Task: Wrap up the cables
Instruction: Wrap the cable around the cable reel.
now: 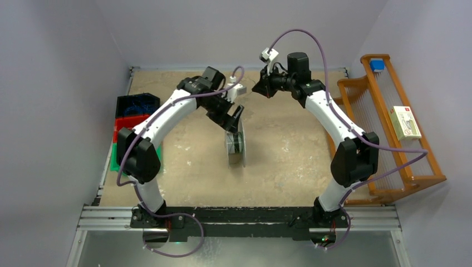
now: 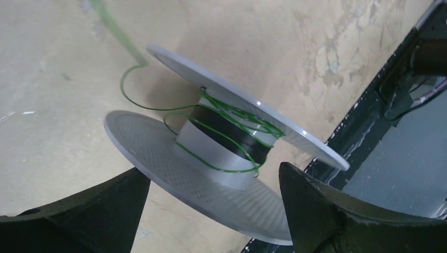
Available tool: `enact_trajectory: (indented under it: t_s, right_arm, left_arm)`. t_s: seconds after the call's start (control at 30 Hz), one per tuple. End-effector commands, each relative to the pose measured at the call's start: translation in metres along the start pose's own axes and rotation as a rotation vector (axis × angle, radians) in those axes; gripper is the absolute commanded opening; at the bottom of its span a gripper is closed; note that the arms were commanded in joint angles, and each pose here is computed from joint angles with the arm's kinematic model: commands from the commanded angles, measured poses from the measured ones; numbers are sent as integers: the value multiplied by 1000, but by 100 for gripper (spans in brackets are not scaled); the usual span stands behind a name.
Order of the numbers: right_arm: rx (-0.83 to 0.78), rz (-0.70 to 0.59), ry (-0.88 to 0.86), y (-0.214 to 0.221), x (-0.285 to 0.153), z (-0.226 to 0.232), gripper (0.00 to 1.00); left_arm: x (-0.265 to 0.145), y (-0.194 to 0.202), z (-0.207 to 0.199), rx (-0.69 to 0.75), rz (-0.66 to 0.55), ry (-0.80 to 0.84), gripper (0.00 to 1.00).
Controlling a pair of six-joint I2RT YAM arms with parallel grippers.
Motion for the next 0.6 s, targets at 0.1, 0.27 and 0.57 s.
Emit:
enact_trajectory:
  t_s: [0.1, 0.27, 0.57]
  right_arm:
    - [-53, -48, 35, -16, -20, 11, 0]
    - [-50, -46, 33, -18, -20, 10, 0]
    - [-66, -51, -18, -24, -19, 21, 0]
  left_arm:
    - [-2, 2, -13, 25, 25, -135, 68]
    - [-7, 5, -14, 48, 32, -170, 45]
    - [-13, 13, -11, 66, 55, -232, 0]
Point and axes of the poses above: each gripper's point midway between its finger pads, its own x axis out along the fingers, its own z axis along the line the jaws close on, y = z × x, the point moved 6 cm from there along -x, back along the fingers, and after that the axes turned 7 degrees about x, right-handed, at the moved point
